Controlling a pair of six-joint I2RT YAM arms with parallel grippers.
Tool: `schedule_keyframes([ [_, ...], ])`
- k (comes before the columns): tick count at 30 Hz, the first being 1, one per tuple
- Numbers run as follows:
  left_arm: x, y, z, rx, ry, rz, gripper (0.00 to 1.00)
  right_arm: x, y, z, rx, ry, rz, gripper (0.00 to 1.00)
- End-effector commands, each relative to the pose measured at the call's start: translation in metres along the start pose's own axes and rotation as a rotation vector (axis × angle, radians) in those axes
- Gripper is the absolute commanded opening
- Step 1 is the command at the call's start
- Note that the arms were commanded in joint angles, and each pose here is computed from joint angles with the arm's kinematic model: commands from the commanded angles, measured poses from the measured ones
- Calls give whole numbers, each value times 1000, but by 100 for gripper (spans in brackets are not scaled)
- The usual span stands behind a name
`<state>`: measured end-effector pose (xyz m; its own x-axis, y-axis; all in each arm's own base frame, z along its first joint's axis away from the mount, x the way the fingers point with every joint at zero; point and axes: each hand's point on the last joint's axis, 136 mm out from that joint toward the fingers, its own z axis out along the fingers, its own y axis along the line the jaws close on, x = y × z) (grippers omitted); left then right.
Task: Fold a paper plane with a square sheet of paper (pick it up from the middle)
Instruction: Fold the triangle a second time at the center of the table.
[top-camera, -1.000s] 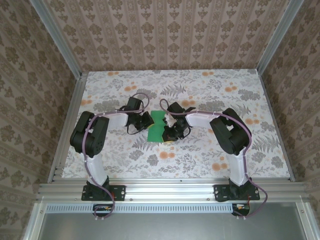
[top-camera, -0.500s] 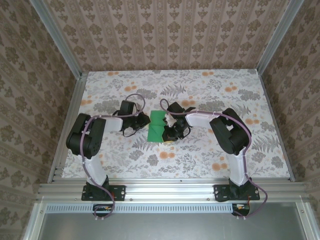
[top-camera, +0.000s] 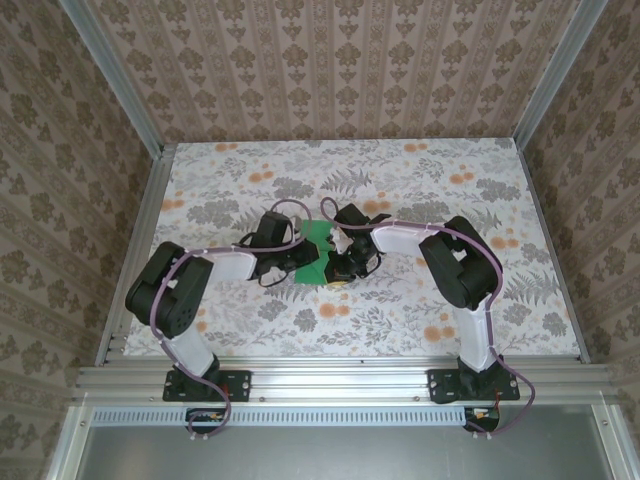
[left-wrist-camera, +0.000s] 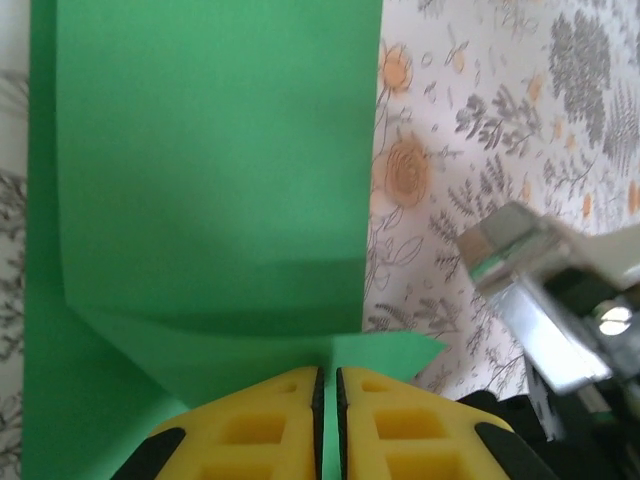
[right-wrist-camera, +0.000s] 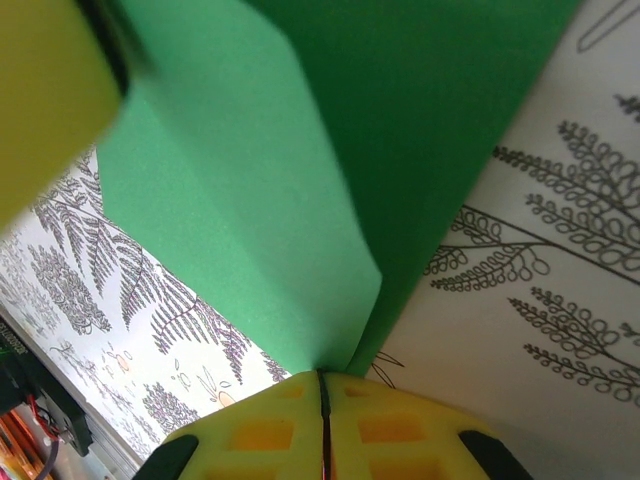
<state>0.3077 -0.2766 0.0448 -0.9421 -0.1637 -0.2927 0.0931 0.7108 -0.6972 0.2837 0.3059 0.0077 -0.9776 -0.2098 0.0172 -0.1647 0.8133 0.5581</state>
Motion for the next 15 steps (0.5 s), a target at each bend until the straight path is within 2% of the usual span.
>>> schedule_keyframes([
  [1,13,-1,4,2,30,-5,14,51,-71,29,250,169,148,8],
  [15,34,8,17,13,123,-23,14,54,-78,31,282,179,177,7],
])
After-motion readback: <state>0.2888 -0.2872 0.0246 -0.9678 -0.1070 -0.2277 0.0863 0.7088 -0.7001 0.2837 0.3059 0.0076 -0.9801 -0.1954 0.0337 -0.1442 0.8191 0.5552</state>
